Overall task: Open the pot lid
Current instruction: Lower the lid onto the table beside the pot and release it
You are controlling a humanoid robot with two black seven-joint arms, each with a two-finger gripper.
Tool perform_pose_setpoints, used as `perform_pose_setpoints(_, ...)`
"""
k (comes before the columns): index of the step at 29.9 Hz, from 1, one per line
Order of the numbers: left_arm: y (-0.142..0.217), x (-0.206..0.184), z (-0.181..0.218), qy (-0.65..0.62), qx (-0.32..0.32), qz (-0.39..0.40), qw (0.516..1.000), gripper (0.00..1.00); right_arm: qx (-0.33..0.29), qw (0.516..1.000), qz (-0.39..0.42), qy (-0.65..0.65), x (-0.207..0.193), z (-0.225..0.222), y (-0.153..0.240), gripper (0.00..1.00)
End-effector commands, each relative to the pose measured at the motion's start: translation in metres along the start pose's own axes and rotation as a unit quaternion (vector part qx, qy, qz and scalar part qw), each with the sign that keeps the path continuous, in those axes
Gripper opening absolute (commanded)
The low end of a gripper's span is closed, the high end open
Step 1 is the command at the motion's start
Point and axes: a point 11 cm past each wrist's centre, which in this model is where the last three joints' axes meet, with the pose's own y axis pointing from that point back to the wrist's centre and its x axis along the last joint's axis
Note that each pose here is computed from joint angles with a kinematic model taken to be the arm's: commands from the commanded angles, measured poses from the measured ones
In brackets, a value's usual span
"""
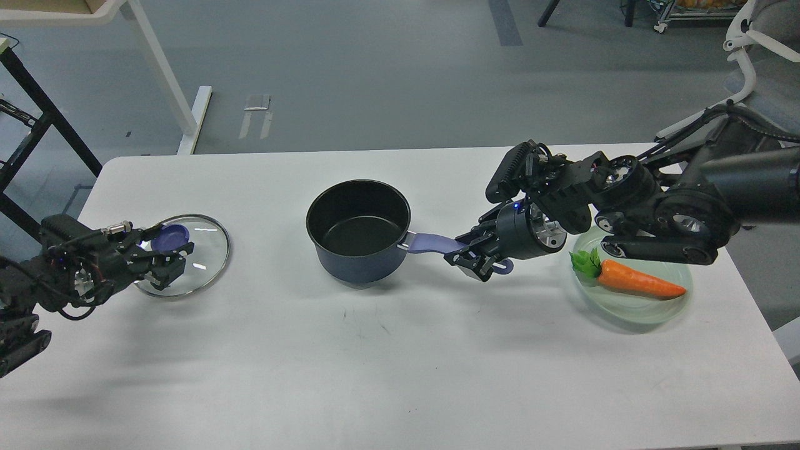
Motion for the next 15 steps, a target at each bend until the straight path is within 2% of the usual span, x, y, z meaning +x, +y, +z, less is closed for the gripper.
perform_pose_setpoints(1,0.001,-0.003,0.0,0.001,0.001,-0.003,1.0,0.65,0.001,1.0,-0.001,0.0,0.0,-0.001,-0.001,0.21)
perform_pose_setpoints(2,0.001,-0.003,0.0,0.002,0.002,-0.003,1.0,0.67,0.001,1.0,-0.001,0.0,0.0,-0.001,-0.001,0.21)
perform_pose_setpoints(5,0.0,-0.001,-0.001,0.005,0.004,0.0,1.0,0.82,0.001,1.0,0.0,0.0,0.0,-0.001,-0.001,0.23)
perform_pose_setpoints(11,0.0,0.013,-0.011,0.048,0.032,0.034,0.998,0.95,0.0,1.0,0.0,0.0,0.0,0.0,-0.001,0.3)
perform_pose_setpoints(14,0.002,0.021,-0.02,0.099,0.06,0.062,0.991,0.99,0.001,1.0,0.007,-0.001,0.003,0.0,0.0,0.39)
perform_pose_setpoints(15,0.002,0.028,-0.025,0.116,0.07,0.077,0.988,0.99,0.0,1.0,0.009,-0.002,0.004,0.0,0.001,0.46)
